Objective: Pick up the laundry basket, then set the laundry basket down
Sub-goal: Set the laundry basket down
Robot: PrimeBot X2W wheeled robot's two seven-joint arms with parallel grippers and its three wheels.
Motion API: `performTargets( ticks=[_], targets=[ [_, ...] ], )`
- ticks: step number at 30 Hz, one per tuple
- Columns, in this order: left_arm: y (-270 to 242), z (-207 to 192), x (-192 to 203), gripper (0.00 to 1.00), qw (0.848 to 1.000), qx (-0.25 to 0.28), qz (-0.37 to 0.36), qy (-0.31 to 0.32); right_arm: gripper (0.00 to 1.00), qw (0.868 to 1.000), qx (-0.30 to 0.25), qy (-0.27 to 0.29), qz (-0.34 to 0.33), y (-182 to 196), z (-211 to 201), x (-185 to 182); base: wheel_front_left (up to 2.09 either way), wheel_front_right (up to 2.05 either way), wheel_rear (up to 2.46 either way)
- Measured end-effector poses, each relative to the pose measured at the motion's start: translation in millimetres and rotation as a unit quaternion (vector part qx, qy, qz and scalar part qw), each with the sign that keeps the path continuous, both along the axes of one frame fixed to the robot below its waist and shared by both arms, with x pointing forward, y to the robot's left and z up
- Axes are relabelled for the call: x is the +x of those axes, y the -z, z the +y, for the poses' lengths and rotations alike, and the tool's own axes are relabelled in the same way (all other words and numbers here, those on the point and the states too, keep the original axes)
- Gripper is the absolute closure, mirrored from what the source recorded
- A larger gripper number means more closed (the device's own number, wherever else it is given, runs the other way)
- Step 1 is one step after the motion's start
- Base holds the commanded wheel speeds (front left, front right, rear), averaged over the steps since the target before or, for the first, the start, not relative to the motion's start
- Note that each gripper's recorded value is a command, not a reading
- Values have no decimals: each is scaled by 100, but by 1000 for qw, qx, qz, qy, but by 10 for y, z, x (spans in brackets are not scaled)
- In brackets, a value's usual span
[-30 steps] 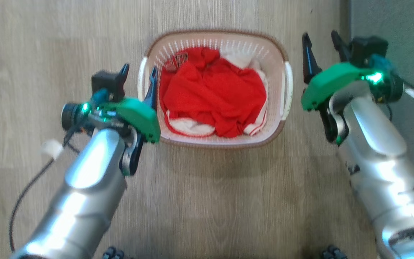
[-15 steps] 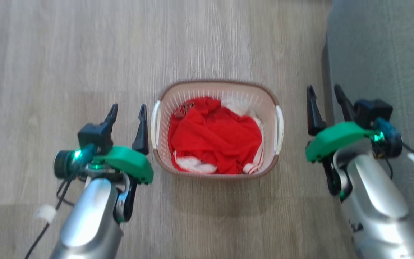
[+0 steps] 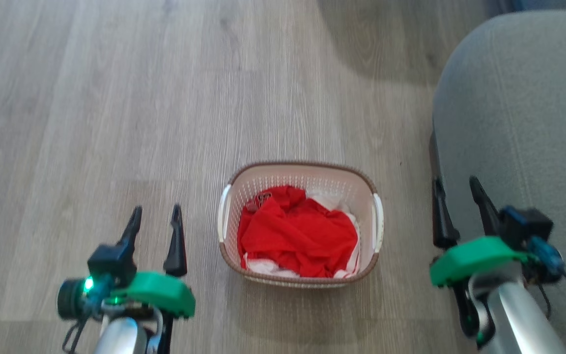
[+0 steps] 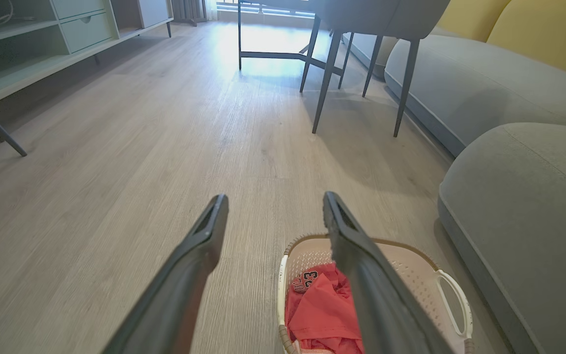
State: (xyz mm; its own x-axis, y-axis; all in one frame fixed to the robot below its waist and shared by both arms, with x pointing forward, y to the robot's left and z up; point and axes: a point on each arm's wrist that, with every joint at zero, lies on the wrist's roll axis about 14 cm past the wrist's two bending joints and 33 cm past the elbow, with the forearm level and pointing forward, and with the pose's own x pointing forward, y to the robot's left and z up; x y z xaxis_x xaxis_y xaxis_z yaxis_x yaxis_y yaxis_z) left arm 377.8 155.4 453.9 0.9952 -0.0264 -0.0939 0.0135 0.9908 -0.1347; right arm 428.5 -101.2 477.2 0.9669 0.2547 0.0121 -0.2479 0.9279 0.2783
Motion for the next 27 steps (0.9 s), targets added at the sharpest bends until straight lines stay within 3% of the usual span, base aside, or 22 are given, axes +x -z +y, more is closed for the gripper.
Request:
performTargets(
  ticks=[18,27],
  targets=[
    [-140,109,-559,0,1000,2,-22,-19,0,999,9,29,-25,-195,-198,-627,0,0,0],
    [-161,114,-624,0,999,4,-27,-20,0,999,9,29,-31,-238,-204,-688,0,0,0]
  ],
)
